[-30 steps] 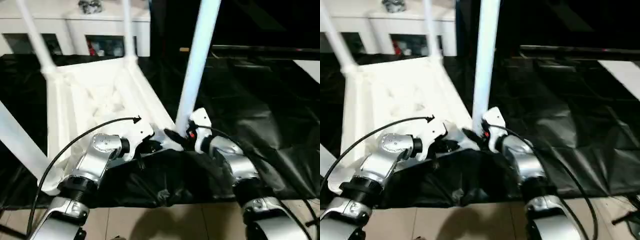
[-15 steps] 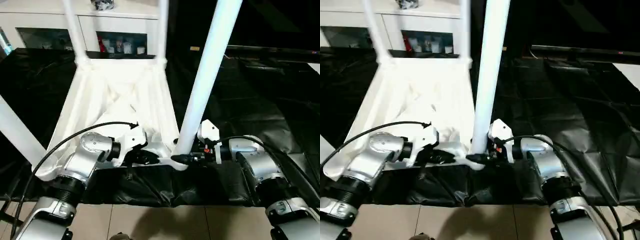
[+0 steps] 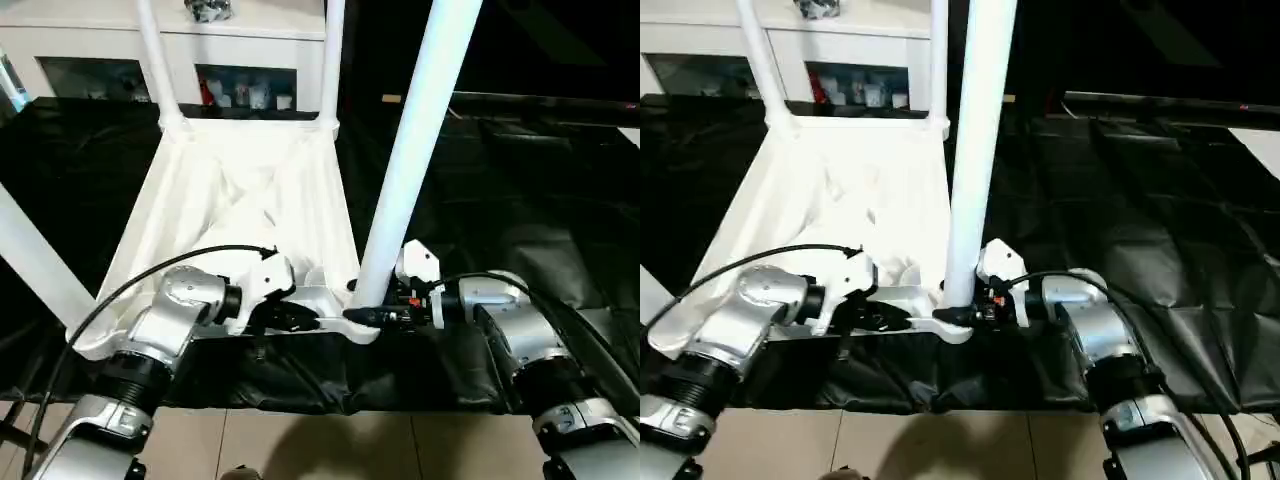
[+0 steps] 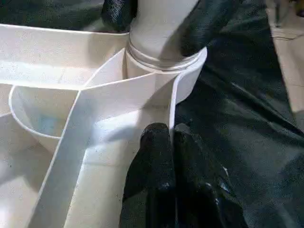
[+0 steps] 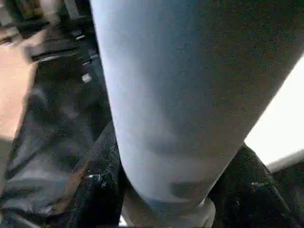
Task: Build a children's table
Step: Rotate leg to tighten
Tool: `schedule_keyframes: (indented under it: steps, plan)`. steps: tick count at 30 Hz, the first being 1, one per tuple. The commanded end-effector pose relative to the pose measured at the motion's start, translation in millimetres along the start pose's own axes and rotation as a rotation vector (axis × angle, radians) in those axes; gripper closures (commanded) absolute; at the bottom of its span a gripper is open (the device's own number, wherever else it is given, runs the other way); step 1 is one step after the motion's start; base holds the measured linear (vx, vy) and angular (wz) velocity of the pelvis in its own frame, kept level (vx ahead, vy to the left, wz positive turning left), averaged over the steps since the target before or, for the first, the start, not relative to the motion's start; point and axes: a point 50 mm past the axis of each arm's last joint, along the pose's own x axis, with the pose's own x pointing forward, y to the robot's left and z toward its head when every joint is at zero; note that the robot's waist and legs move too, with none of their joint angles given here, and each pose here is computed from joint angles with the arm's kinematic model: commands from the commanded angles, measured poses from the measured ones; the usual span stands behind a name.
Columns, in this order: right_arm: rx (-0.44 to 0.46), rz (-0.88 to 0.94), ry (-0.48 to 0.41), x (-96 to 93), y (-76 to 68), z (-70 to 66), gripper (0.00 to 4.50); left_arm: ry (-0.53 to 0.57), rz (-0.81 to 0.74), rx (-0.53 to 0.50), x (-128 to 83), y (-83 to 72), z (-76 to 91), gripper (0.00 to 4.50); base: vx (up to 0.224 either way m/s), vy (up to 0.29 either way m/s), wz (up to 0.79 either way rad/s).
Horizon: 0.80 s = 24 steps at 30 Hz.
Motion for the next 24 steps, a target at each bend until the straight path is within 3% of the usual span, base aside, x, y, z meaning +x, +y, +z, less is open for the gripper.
schedule_keyframes:
  steps: [1,6,12,13,14,15,17,24]
  plan:
    - [0.141,0.027,0.080,45.6,29.1,-26.9,2.51,-0.104,0.189,-0.027,21,7.8,22.6,4.50,0.000,0.000,0.00]
    - [0.189,-0.133,0.091,72.5,28.5,-24.1,2.54,-0.104,0.231,-0.042,38,7.9,29.1,4.50,0.000,0.000,0.00]
    - [0.197,-0.137,0.051,102.7,40.9,-9.6,2.54,-0.118,0.223,-0.025,45,5.9,36.7,4.50,0.000,0.000,0.00]
    - [0.197,-0.137,0.050,102.9,41.0,-9.4,2.54,-0.118,0.222,-0.024,44,5.8,36.7,4.50,0.000,0.000,0.00]
    - [0.197,-0.132,0.047,104.1,41.6,-8.6,1.99,-0.119,0.214,-0.018,43,5.5,36.8,4.50,0.000,0.000,0.00]
    - [0.221,-0.120,0.039,102.1,39.9,-8.6,1.85,-0.119,0.198,0.003,39,6.1,35.8,4.50,0.000,0.000,0.00]
    - [0.235,-0.108,0.026,98.0,37.1,-8.3,1.79,-0.120,0.171,0.013,34,6.0,33.7,4.50,0.000,0.000,0.00]
    - [0.158,-0.007,0.044,75.5,31.0,-13.0,1.01,-0.117,0.045,0.048,16,1.7,26.7,4.50,0.000,0.000,0.00]
